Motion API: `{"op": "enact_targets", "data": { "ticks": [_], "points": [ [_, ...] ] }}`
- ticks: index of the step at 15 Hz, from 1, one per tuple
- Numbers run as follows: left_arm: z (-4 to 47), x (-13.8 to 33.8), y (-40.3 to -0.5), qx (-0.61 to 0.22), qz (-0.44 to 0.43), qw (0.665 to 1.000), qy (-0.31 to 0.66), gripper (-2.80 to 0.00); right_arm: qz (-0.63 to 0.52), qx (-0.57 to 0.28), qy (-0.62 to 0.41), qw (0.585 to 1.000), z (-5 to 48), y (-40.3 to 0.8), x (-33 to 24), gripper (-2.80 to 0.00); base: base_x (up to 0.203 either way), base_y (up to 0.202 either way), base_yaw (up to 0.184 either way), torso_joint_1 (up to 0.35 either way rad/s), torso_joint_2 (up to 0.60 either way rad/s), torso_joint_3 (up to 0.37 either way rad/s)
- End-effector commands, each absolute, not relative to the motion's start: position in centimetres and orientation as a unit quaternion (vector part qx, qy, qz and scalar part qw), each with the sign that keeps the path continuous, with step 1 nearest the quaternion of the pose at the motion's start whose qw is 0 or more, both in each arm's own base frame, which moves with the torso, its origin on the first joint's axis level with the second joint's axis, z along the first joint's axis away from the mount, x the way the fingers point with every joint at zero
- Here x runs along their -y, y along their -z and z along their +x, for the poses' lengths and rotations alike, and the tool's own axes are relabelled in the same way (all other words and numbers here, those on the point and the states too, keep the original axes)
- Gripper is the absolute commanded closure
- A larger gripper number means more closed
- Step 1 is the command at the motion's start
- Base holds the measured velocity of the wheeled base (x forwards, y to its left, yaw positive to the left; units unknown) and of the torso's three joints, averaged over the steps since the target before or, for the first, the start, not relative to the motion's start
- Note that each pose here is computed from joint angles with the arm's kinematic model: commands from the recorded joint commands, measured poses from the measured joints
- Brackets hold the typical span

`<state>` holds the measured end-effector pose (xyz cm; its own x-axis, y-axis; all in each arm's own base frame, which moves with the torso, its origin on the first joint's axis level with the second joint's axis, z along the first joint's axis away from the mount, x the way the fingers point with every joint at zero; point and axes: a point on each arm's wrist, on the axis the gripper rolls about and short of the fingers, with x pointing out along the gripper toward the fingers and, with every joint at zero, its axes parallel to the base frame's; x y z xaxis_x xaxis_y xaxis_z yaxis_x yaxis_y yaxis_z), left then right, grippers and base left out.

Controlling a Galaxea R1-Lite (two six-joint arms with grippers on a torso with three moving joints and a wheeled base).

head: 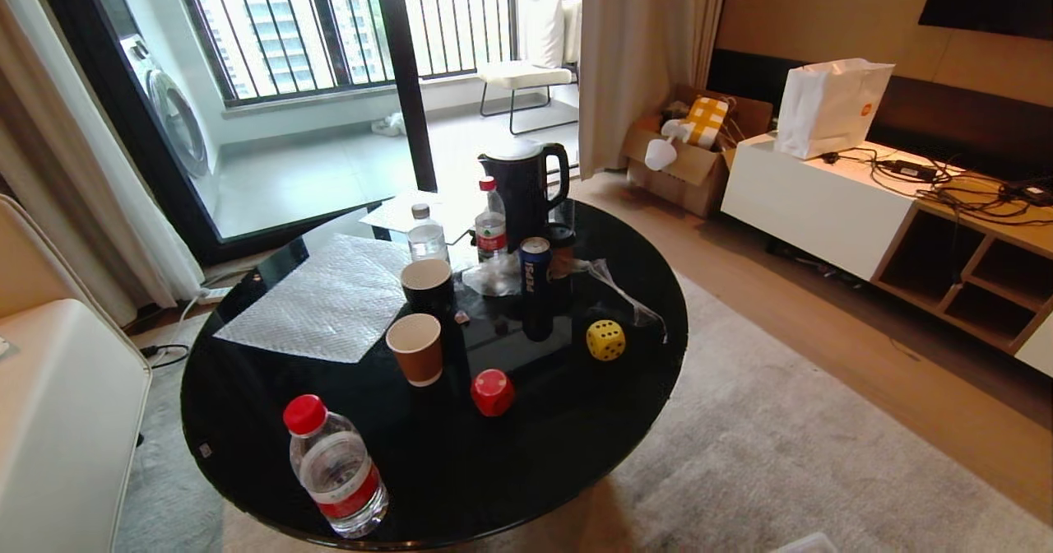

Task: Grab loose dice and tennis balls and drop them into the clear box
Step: Pick up toys out of the box

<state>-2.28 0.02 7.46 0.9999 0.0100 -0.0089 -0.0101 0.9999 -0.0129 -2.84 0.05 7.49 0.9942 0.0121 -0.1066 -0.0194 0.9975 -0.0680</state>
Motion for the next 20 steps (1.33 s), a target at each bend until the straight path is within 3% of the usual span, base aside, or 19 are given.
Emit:
{"op": "enact_targets", "data": {
  "ticks": [1, 20],
  "points": [
    [-2.27, -0.02, -7.41, -0.005, -0.007, 1.000, -0.005, 0.00, -0.035, -0.053, -0.009, 0.998, -2.85, -7.49, -0.05, 0.00, 0.000, 0.000, 0.000, 0.002, 0.00, -0.193],
    [-2.27, -0.02, -7.46, -0.005, -0.007, 1.000, -0.005, 0.00, -0.037, -0.053, -0.009, 0.998, -2.85, -7.49, -0.05, 0.00, 0.000, 0.000, 0.000, 0.003, 0.00, -0.174]
  ]
}}
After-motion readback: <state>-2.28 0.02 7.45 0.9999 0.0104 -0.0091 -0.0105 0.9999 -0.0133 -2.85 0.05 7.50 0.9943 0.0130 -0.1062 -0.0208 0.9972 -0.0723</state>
